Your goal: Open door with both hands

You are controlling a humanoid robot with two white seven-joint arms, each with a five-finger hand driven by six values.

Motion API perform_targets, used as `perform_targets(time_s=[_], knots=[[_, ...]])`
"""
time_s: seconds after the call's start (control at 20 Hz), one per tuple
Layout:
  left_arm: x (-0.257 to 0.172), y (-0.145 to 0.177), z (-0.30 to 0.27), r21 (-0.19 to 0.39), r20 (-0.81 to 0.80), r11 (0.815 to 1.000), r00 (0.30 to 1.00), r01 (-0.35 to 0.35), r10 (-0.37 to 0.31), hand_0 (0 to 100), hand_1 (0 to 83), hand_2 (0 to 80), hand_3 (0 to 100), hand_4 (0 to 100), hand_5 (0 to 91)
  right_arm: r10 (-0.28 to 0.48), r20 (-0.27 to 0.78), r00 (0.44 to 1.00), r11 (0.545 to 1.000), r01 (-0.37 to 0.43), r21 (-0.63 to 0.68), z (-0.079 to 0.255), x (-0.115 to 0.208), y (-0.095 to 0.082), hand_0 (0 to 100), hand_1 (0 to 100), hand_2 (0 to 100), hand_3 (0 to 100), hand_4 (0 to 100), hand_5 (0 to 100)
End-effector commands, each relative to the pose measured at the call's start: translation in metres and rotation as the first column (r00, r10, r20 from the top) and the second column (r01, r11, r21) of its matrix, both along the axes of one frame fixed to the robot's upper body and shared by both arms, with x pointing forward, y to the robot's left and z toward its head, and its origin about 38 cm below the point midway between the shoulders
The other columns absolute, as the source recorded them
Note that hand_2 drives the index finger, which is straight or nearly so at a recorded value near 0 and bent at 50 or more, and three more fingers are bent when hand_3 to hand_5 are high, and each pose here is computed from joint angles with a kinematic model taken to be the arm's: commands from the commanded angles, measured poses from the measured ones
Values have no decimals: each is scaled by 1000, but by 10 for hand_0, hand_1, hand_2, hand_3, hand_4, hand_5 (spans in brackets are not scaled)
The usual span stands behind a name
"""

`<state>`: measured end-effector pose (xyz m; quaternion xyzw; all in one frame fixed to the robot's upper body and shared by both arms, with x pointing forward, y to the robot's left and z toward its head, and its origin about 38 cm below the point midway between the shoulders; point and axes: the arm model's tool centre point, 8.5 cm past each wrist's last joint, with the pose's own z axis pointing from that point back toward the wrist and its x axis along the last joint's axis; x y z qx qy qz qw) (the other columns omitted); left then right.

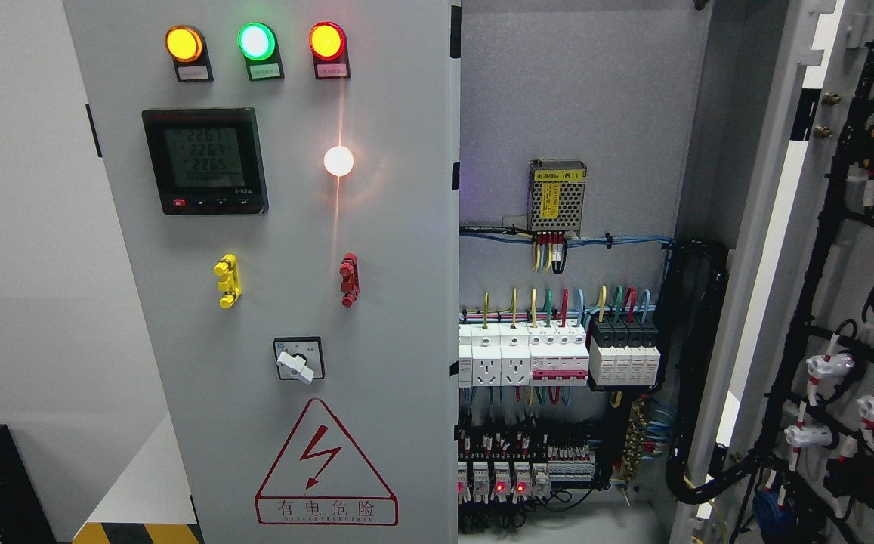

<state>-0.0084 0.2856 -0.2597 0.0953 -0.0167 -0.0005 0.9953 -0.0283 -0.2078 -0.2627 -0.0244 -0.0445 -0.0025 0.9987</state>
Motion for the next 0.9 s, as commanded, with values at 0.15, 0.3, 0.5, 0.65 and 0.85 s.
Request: perform_targets(time_s=[0.15, 0.3, 0.5, 0.65, 0.85], knots=[[-26, -19, 0, -15, -52, 999, 998, -48, 47, 0, 0, 0, 0, 0, 0, -20, 675, 737, 1000, 15, 13, 108, 186, -8, 192, 0, 0, 0, 0, 0], [-24, -19, 0, -17, -52, 1000, 999, -8, 7, 0, 0, 0, 0, 0, 0, -23, 786, 618, 1000, 11, 21, 152, 205, -6, 192, 0, 0, 0, 0, 0], [-25, -27, 0, -23, -53, 1000, 999, -6, 4, 0, 0, 0, 0, 0, 0, -27, 871, 491, 998, -29, 48, 198, 214, 10, 192, 0, 0, 0, 0, 0], [-25, -31, -1, -37, -54, 999, 999, -6, 4, 0, 0, 0, 0, 0, 0, -39, 940, 339, 994, -81, 71, 237, 217, 26, 191, 0, 0, 0, 0, 0], [-25, -38, -1, -49, -55, 999, 998, -6, 4, 0, 0, 0, 0, 0, 0, -73, 988, 138, 984, -154, 94, 294, 231, 45, 191, 0, 0, 0, 0, 0]])
